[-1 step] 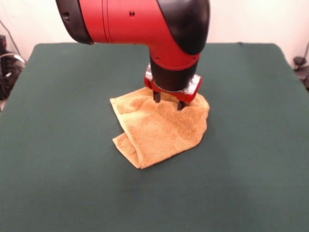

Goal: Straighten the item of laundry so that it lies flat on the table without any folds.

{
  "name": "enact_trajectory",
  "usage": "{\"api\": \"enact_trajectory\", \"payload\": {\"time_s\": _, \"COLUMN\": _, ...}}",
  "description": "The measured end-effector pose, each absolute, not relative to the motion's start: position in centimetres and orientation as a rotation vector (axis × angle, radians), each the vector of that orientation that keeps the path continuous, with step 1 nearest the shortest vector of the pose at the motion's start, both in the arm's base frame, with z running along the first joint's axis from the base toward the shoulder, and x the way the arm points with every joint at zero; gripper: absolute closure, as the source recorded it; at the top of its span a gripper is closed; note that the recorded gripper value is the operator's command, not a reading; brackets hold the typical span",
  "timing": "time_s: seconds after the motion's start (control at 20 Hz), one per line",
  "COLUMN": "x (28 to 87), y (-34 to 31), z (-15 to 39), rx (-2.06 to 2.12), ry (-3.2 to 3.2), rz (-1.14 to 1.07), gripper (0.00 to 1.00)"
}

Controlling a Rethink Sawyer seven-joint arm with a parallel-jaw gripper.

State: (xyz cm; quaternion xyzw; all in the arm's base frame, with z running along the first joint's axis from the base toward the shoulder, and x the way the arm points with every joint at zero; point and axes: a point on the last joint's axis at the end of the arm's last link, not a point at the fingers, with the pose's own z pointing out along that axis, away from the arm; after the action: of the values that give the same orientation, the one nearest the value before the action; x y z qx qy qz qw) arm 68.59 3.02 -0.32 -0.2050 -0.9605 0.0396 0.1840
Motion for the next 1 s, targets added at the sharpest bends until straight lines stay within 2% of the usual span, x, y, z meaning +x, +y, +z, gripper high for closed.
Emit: {"api": "enact_trajectory", "payload": {"time_s": 1.0, "x": 69.17, "y": 2.91, "z": -0.63, "rx": -0.581, "ry": -2.762, "rz": 0.108, "gripper": 0.0}}
